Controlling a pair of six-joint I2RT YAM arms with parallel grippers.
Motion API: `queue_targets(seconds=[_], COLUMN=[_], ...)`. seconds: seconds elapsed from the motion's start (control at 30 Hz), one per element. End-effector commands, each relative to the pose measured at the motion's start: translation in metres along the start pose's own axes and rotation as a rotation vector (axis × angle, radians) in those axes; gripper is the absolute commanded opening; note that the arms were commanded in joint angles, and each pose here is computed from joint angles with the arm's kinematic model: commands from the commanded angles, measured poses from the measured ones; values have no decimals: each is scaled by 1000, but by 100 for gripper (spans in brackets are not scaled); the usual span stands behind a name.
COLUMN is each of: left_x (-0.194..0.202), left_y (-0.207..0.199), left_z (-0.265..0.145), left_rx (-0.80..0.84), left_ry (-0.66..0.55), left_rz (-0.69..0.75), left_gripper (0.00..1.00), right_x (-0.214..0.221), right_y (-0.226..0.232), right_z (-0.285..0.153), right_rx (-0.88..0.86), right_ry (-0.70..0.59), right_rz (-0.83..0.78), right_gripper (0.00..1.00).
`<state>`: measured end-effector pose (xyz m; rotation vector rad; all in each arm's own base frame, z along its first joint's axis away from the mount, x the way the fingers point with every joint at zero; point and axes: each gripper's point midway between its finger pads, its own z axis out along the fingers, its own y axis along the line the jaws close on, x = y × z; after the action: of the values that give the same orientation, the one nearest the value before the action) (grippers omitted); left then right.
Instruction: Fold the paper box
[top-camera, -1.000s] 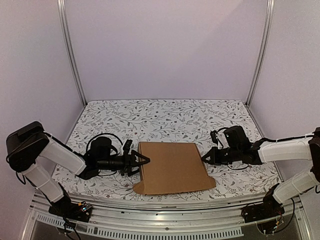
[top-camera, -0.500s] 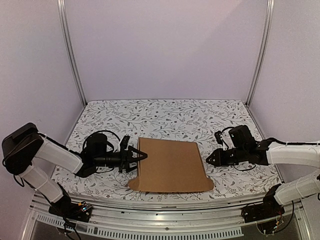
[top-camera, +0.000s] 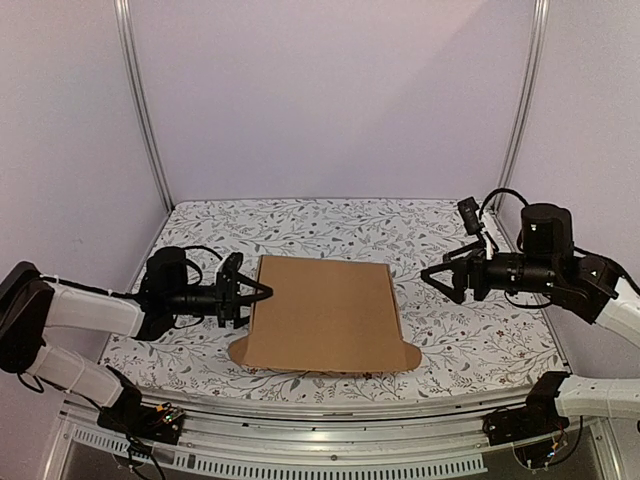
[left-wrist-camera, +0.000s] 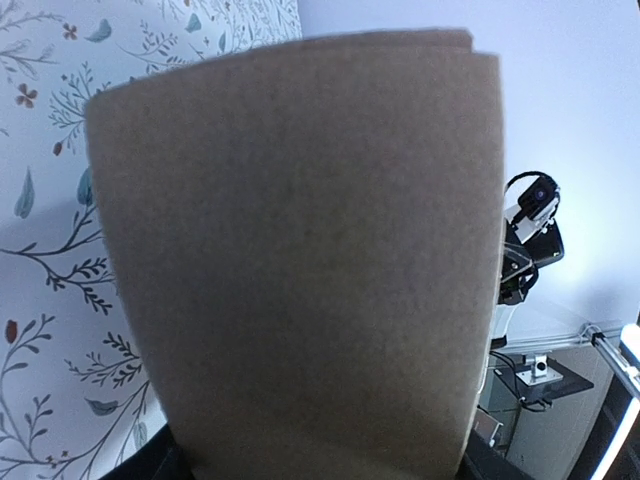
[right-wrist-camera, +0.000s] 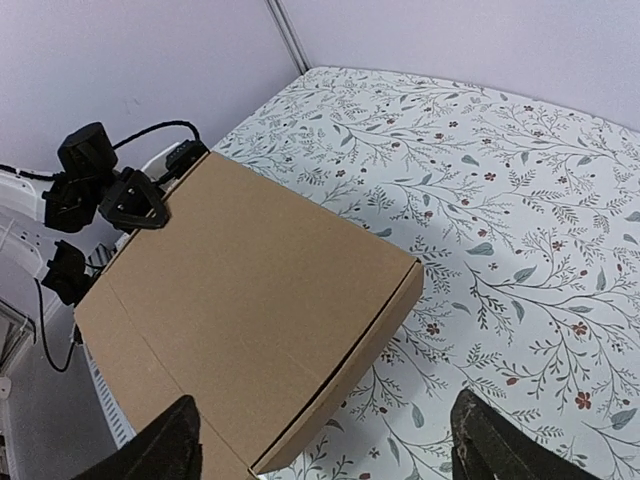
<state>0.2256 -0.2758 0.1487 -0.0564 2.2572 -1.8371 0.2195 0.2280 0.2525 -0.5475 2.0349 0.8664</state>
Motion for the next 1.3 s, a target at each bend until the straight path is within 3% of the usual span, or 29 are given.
queue_targets(seconds=[0.0, 0.37, 0.67, 0.97, 1.27], left_x=[2, 26, 34, 36, 40], left_y=[-39, -86, -94, -93, -89], left_z=[-11, -30, -34, -37, -37], left_rx=[107, 210, 234, 225, 220], left_ry=[78, 199, 237, 232, 242], left_rz=[55, 189, 216, 206, 207], left_gripper=[47, 46, 45, 43, 43], right_x=[-6, 7, 4, 35, 53], right_y=[42, 102, 102, 95, 105], right_z=[-23, -69, -64, -33, -17], right_rx=[-122, -318, -98, 137, 271], right_ry=[9, -44, -112, -99, -186], right_rz=[-226, -783, -1264, -1748, -1938], right_gripper=[98, 99, 99, 99, 99])
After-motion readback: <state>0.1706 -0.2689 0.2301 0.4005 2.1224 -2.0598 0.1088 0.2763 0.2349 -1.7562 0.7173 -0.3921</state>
